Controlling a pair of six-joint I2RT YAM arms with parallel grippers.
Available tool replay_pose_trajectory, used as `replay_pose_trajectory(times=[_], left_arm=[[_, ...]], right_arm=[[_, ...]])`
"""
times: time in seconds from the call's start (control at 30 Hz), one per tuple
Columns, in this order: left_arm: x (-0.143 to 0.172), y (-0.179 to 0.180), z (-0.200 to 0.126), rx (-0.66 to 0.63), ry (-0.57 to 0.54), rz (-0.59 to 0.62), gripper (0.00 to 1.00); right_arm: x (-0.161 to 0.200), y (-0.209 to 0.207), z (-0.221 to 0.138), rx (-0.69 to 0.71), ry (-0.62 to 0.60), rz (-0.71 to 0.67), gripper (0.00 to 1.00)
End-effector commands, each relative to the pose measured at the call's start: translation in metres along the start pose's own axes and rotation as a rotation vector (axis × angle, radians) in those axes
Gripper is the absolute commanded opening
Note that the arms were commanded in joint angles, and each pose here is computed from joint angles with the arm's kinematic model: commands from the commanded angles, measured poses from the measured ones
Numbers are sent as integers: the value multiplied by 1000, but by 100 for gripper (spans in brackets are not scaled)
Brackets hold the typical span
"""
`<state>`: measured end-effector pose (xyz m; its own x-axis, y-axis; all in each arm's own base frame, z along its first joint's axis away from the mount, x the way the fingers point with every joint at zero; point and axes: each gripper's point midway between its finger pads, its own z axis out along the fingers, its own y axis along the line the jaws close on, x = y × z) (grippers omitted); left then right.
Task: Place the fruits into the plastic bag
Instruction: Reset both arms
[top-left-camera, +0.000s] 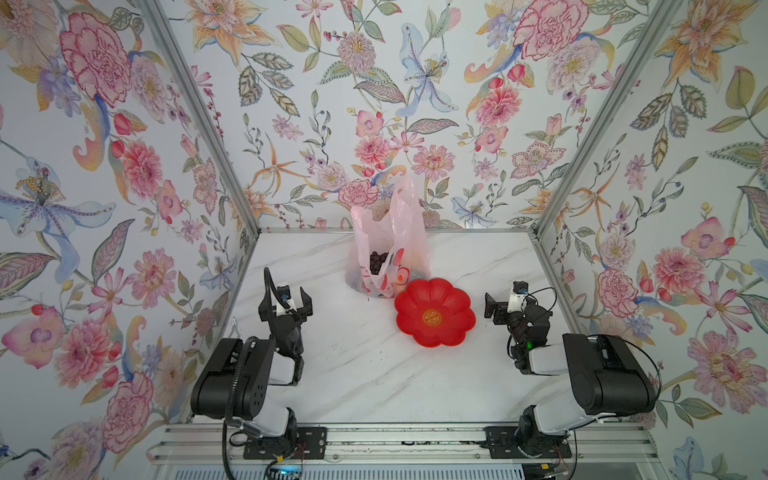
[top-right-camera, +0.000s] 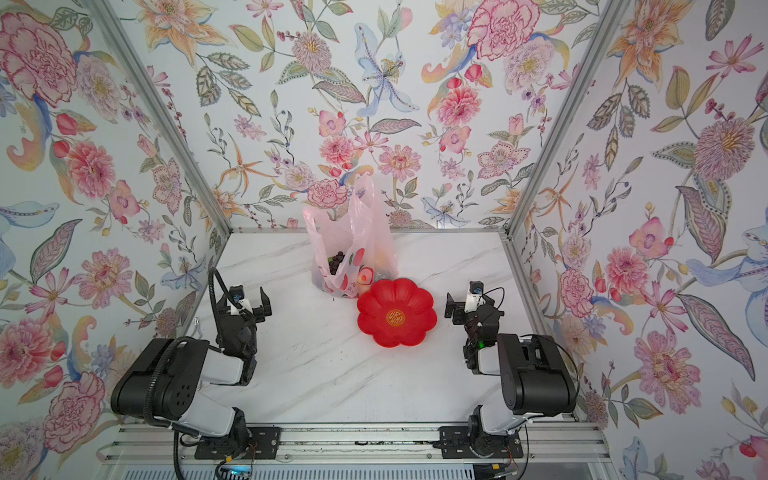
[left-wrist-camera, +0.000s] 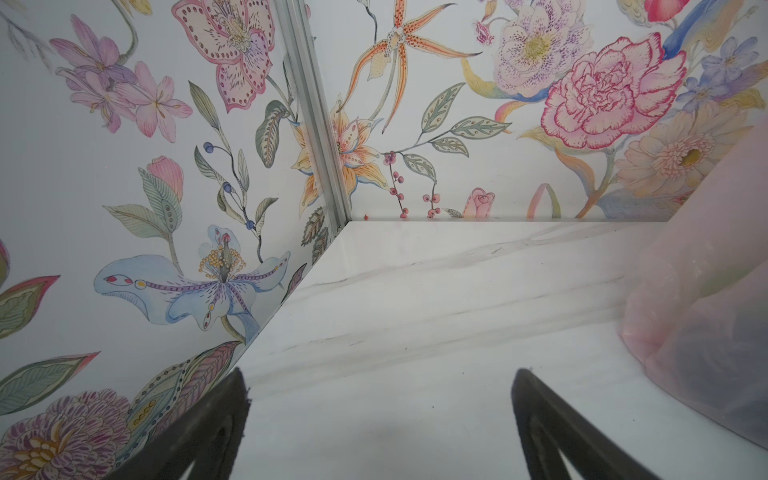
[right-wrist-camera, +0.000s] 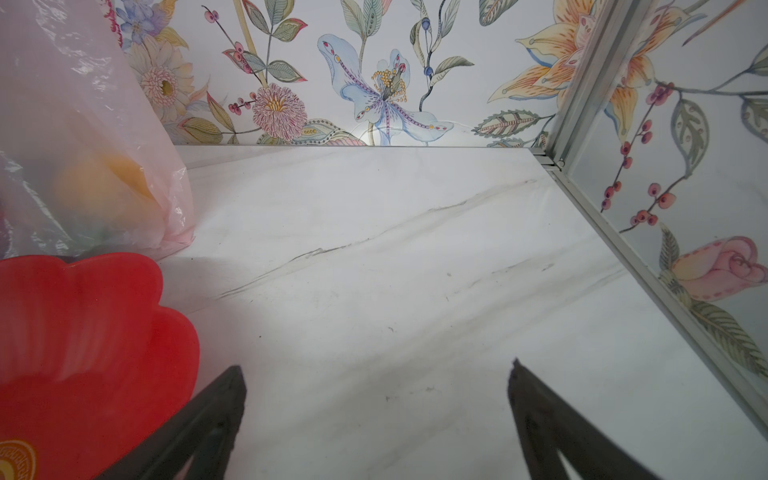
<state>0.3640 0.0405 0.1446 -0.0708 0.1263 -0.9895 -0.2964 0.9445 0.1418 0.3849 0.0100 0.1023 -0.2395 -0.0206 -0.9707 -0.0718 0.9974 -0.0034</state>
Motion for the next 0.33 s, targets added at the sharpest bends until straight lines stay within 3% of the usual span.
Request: replay_pose_trajectory(times=[0.0,0.3], left_arm=[[-5,-1,-2,8,-29,4,99],[-5,-1,-2,7,-29,4,99]], right_arm=[[-5,-2,0,11,-8,-13,99],[-4,-2,1,21,-4,-18,99]])
